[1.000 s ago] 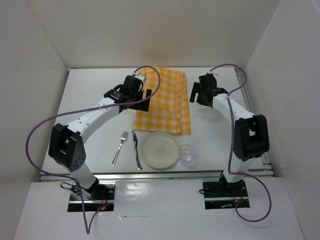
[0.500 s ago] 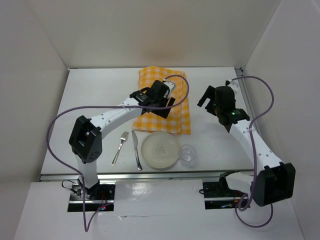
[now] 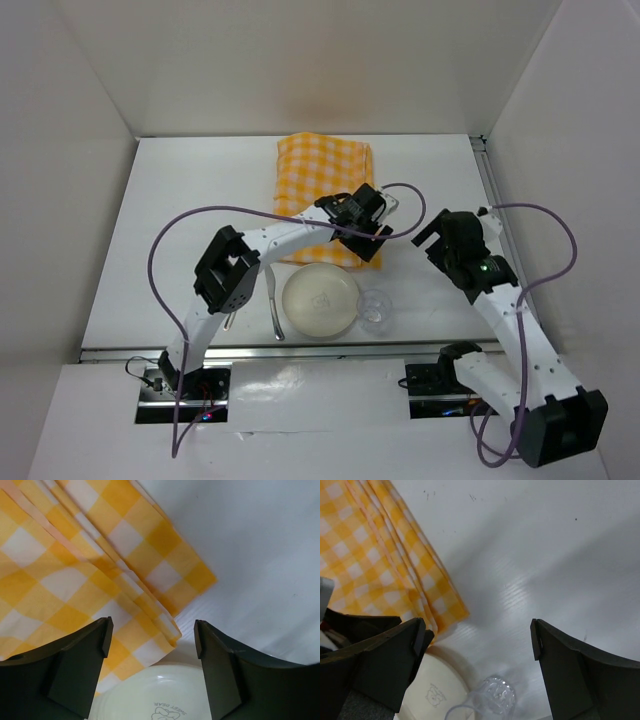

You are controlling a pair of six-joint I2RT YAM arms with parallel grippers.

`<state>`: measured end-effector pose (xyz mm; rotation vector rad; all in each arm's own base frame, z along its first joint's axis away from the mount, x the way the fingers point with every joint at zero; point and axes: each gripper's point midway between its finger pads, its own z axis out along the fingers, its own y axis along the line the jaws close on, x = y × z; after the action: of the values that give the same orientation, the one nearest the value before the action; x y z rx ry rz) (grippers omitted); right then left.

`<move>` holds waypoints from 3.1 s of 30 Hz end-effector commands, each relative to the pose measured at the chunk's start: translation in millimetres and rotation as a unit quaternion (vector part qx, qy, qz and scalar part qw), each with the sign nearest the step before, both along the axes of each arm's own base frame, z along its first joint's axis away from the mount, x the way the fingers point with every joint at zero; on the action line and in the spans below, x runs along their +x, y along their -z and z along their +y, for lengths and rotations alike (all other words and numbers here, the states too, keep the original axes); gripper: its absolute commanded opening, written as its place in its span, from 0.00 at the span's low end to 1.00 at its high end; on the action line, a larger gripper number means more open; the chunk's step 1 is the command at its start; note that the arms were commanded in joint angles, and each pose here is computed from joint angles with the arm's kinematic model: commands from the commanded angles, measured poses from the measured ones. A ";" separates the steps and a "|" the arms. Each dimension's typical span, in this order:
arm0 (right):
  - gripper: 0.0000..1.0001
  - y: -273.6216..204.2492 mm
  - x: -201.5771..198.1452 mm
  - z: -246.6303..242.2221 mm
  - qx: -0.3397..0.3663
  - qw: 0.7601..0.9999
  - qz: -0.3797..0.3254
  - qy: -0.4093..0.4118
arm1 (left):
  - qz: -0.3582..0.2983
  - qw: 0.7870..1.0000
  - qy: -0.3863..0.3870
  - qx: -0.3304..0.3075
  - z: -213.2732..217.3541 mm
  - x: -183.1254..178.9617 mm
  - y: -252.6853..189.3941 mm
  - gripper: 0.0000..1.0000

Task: Set the dinner table for one person

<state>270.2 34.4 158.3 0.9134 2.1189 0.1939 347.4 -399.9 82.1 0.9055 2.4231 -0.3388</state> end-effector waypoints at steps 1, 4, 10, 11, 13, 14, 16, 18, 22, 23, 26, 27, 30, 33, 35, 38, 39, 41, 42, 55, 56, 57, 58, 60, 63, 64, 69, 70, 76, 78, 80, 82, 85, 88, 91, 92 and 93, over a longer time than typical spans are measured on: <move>1.00 -4.7 -20.9 -11.3 0.018 0.999 -0.007 0.048 | -0.016 1.000 0.019 -0.005 -7.8 9.8 -5.5 0.85; 1.00 -3.8 -35.5 -12.0 0.029 0.998 -0.007 0.051 | -0.027 0.999 0.026 0.022 -8.1 8.1 7.1 0.85; 1.00 2.3 -49.9 -14.8 0.026 0.998 0.015 0.055 | -0.037 0.996 0.038 0.066 -8.3 1.3 23.0 0.82; 1.00 2.4 -49.9 -14.8 0.026 0.998 0.015 0.055 | -0.040 0.996 0.035 0.069 -6.9 2.9 22.7 0.82; 1.00 2.4 -49.9 -14.8 0.026 0.998 0.015 0.055 | -0.038 0.996 0.035 0.073 -5.0 1.4 25.8 0.80; 1.00 0.7 -47.8 -14.4 0.028 0.998 0.010 0.055 | -0.039 0.996 0.039 0.075 -4.7 1.7 25.8 0.80; 1.00 0.9 -45.3 -13.9 0.028 0.998 0.009 0.055 | -0.039 0.995 0.037 0.081 -2.0 1.5 26.4 0.80; 1.00 1.7 -42.7 -13.5 0.025 0.998 0.010 0.052 | -0.045 0.993 0.031 0.103 5.1 -0.4 33.5 0.79; 1.00 2.7 -40.6 -11.4 0.028 0.998 0.012 0.049 | -0.051 0.992 0.019 0.113 10.2 1.9 33.3 0.75; 1.00 3.2 -38.3 -9.3 0.031 0.998 0.012 0.046 | -0.051 0.991 0.017 0.120 13.5 1.6 33.8 0.75; 1.00 3.2 -38.3 -9.2 0.031 0.998 0.012 0.046 | -0.048 0.991 0.018 0.124 15.2 0.3 34.5 0.74; 1.00 3.2 -38.3 -9.2 0.031 0.998 0.012 0.046 | -0.048 0.991 0.018 0.124 15.2 0.3 34.5 0.74; 1.00 1.9 -36.7 -9.1 0.029 0.999 0.008 0.042 | -0.042 0.991 0.021 0.125 15.9 -2.2 35.5 0.74; 1.00 0.6 -35.2 -7.1 0.033 0.999 0.005 0.039 | -0.037 0.993 0.022 0.113 15.3 -6.8 25.6 0.76; 1.00 1.1 -32.9 -6.8 0.030 0.999 0.005 0.036 | -0.032 0.994 0.027 0.104 14.4 -11.1 21.2 0.78; 1.00 -0.2 -31.4 -4.5 0.035 0.999 0.001 0.032 | -0.012 0.995 0.047 0.092 13.8 -23.2 18.3 0.78; 1.00 2.1 -31.5 -2.8 0.034 0.999 0.008 0.025 | -0.008 0.994 0.055 0.091 17.3 -28.5 16.5 0.78; 1.00 0.4 -29.4 -2.4 0.036 0.999 0.002 0.025 | -0.008 0.995 0.058 0.085 16.2 -30.0 18.0 0.78; 1.00 -0.9 -27.9 -0.1 0.040 0.999 -0.001 0.021 | -0.010 0.995 0.055 0.087 17.3 -28.8 17.9 0.76; 1.00 2.2 -25.8 1.8 0.040 0.999 0.000 0.015 | -0.036 0.992 0.033 0.115 21.6 -12.7 21.9 0.64; 1.00 2.2 -25.8 1.8 0.040 0.999 0.000 0.015 | -0.034 0.992 0.033 0.119 23.3 -14.0 22.5 0.61; 1.00 2.2 -25.8 1.8 0.040 0.999 0.000 0.015 | -0.034 0.992 0.033 0.119 23.4 -14.0 22.5 0.58; 1.00 2.2 -25.8 1.8 0.040 0.999 0.000 0.015 | -0.039 0.992 0.030 0.118 22.5 -11.4 19.3 0.55; 1.00 2.2 -25.8 1.8 0.040 0.999 0.000 0.015 | -0.049 0.992 0.026 0.113 21.0 -7.8 10.5 0.43; 1.00 0.8 -24.2 3.6 0.041 0.999 -0.003 0.008 | -0.060 0.991 0.020 0.116 21.8 -3.6 6.6 0.20; 1.00 3.0 -24.0 3.4 0.037 0.999 0.002 0.005 | -0.064 0.992 0.019 0.111 19.2 -1.5 2.0 0.15; 1.00 9.9 -16.8 17.3 0.037 0.998 0.005 -0.048 | -0.077 0.993 0.014 0.088 8.9 5.0 -23.2 0.00; 1.00 12.6 -11.5 21.2 0.038 0.998 0.008 -0.059 | -0.081 0.993 0.006 0.082 11.2 12.3 -28.6 0.00; 1.00 33.7 -8.2 43.0 0.065 0.991 0.042 -0.111 | -0.072 0.996 -0.048 -0.017 28.6 44.2 -95.2 0.00; 1.00 33.2 -4.9 53.9 0.086 0.987 0.035 -0.132 | -0.071 0.992 -0.082 -0.065 54.0 64.0 -127.4 0.00; 1.00 32.0 2.0 62.2 0.096 0.984 0.022 -0.151 | -0.049 0.985 -0.115 -0.116 80.7 79.9 -148.0 0.00; 1.00 33.3 3.6 75.3 0.129 0.977 0.021 -0.166 | -0.032 0.976 -0.126 -0.174 95.3 78.9 -171.3 0.00; 0.95 39.0 17.2 88.9 0.161 0.971 0.018 -0.175 | -0.030 0.958 -0.152 -0.240 131.2 83.0 -197.7 0.00; 0.94 55.6 30.5 96.9 0.184 0.968 0.030 -0.166 | -0.032 0.935 -0.190 -0.297 165.3 81.2 -214.3 0.00; 0.94 75.0 37.5 98.6 0.187 0.968 0.046 -0.160 | -0.050 0.911 -0.225 -0.342 198.1 87.3 -225.9 0.00; 0.94 77.3 38.5 100.8 0.195 0.967 0.050 -0.157 | -0.039 0.904 -0.239 -0.352 205.2 78.4 -220.2 0.00; 0.94 85.1 40.9 101.3 0.195 0.967 0.052 -0.157 | -0.043 0.898 -0.256 -0.355 218.5 81.3 -217.6 0.00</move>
<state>293.5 127.3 69.7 0.8117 2.4323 0.6749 431.7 -179.4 284.6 0.0205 2.1672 -0.7173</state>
